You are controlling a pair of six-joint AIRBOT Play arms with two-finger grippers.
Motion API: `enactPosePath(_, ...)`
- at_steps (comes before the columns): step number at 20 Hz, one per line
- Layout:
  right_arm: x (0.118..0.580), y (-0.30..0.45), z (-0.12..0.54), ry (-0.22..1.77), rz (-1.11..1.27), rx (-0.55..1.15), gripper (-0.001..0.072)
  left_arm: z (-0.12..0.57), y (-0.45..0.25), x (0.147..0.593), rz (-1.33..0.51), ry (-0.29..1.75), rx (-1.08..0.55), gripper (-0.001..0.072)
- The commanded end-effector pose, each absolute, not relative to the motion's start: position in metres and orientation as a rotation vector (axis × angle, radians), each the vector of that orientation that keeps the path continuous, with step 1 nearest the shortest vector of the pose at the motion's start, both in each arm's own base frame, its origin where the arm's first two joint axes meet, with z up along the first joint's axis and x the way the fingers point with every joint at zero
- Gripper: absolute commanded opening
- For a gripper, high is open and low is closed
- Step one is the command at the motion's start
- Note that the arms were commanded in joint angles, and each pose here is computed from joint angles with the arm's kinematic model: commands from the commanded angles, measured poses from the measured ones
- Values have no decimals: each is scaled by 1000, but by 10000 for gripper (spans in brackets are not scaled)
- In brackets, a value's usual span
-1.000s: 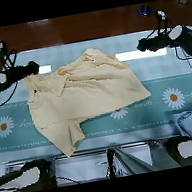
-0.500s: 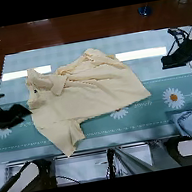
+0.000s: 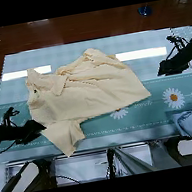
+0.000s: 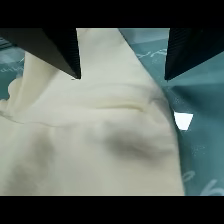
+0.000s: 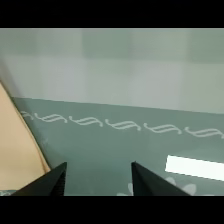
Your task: Fold the shirts.
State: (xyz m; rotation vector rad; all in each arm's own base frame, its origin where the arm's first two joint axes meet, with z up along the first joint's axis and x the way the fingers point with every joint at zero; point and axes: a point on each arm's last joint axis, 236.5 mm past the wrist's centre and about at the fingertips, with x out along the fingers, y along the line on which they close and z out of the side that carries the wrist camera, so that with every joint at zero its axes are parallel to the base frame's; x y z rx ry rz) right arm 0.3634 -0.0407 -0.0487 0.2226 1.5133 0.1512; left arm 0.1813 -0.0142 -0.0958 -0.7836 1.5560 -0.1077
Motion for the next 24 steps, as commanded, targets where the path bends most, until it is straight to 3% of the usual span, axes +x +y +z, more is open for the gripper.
enactPosePath(1, 365, -20, -42, 1498, 236, 287, 484, -101, -13, 182, -95, 1545, -784, 603)
enactPosePath(3, 365, -16, -41, 1496, 250, 301, 484, -103, -10, 185, -81, 1532, -780, 589)
enactPosePath(4, 365, -13, -40, 1496, 257, 311, 484, -104, -8, 189, -71, 1517, -778, 435)
enactPosePath(5, 366, -9, -38, 1489, 269, 329, 484, -105, -5, 197, -55, 1482, -781, 235)
enactPosePath(6, 368, -4, -36, 1479, 283, 350, 483, -105, -4, 207, -43, 1441, -791, 182)
enactPosePath(10, 375, 15, -26, 1441, 341, 430, 484, -109, -24, 239, -67, 1368, -837, 176)
enactPosePath(11, 375, 18, -25, 1440, 353, 441, 484, -113, -33, 236, -94, 1398, -822, 34)
enactPosePath(16, 353, 23, -18, 1505, 419, 413, 491, -119, -53, 226, -194, 1467, -756, 19)
enactPosePath(17, 346, 22, -16, 1524, 441, 394, 586, -119, -53, 224, -206, 1475, -743, 19)
enactPosePath(24, 317, -10, -38, 1576, 354, 558, 584, -119, -55, 216, -240, 1508, -711, 19)
